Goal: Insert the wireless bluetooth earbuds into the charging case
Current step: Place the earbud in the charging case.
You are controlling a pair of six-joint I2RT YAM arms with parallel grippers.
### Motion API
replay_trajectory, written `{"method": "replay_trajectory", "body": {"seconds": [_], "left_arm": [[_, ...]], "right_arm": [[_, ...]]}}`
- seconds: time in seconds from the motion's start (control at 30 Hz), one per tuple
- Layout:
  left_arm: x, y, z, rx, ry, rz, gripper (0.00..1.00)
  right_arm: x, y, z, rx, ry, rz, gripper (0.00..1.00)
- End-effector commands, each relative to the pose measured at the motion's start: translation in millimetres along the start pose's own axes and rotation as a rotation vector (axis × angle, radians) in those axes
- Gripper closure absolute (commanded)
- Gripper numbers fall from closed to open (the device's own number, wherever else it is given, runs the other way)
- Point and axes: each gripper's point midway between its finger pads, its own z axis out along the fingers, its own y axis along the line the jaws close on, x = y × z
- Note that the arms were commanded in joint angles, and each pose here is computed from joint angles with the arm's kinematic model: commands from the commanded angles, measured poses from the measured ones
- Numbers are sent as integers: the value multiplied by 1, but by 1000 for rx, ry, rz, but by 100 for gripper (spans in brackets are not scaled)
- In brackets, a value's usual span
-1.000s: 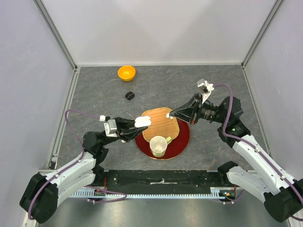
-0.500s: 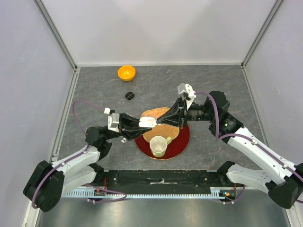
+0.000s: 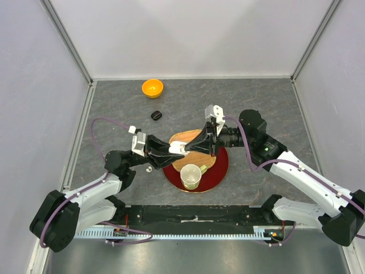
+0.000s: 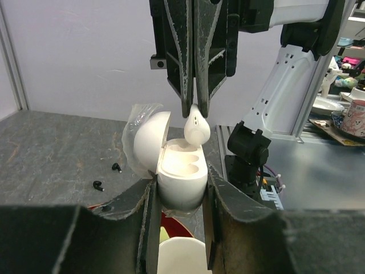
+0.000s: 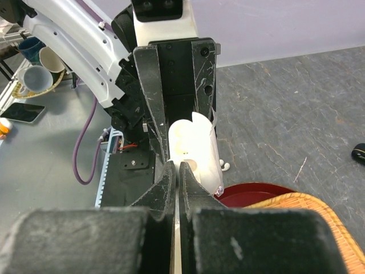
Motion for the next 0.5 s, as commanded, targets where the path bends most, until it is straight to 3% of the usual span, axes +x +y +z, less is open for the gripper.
{"method": "replay_trajectory", "body": {"seconds": [0.0,0.47], "left_arm": [[-53,-26,6,106,-158,174,98],[-59,-31,4,108,-184,178,98]], "right_arm": [[-17,0,3,8,-36,-100,100],[-14,-3,9,36,-59,-126,100]]}}
